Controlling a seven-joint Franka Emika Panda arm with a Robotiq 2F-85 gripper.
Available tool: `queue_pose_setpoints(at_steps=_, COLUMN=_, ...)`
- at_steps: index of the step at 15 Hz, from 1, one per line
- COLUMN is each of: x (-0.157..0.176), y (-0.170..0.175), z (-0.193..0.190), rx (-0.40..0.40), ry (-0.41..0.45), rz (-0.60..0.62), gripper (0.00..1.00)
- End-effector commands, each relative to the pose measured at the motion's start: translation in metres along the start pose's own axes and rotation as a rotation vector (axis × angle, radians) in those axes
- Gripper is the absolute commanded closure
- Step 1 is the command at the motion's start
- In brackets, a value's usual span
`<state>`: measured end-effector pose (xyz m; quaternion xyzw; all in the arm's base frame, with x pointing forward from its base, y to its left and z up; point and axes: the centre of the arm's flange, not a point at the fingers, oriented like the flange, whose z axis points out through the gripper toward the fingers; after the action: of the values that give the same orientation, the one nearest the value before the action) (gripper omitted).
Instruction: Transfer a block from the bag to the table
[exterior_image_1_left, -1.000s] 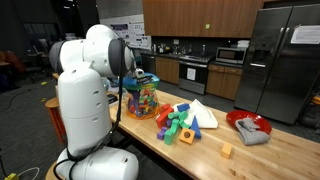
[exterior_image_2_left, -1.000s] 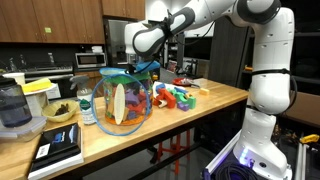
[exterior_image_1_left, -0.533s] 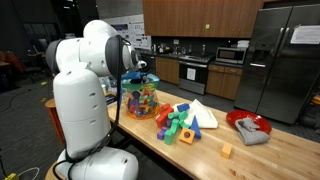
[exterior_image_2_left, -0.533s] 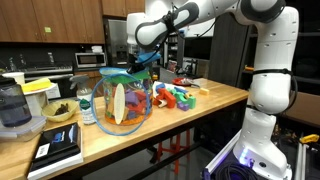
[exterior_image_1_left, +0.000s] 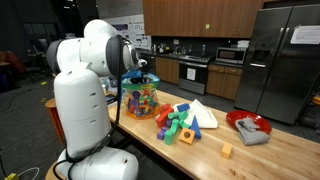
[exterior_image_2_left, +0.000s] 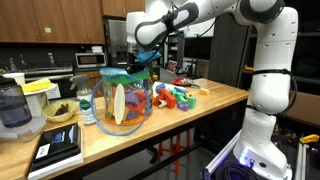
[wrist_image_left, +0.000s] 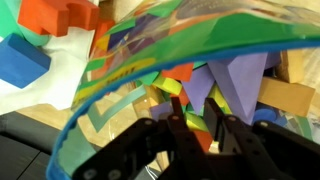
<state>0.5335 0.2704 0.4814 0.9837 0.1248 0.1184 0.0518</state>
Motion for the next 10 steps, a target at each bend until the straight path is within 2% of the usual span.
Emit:
queue_pose_setpoints(at_steps=1, x=0.001, y=0.000, z=0.001, rx=-0.001, ry=0.001, rz=0.000, gripper=0.42)
queue_pose_setpoints(at_steps=3, x=0.001, y=-0.003, z=0.002, rx=0.001, ry=0.001, rz=-0.006, gripper=0.33)
queue_pose_setpoints(at_steps=7, x=0.000, y=-0.013, z=0.009, rx=0.011, ry=-0.007, rz=-0.020, gripper=0.06)
queue_pose_setpoints(at_steps=8, x=-0.002, y=-0.015, z=0.011, rx=0.014, ry=-0.009, rz=-0.025, gripper=0.02)
queue_pose_setpoints(at_steps=10, x=-0.003, y=-0.020, z=0.016, rx=0.020, ry=-0.016, rz=-0.029, gripper=0.00)
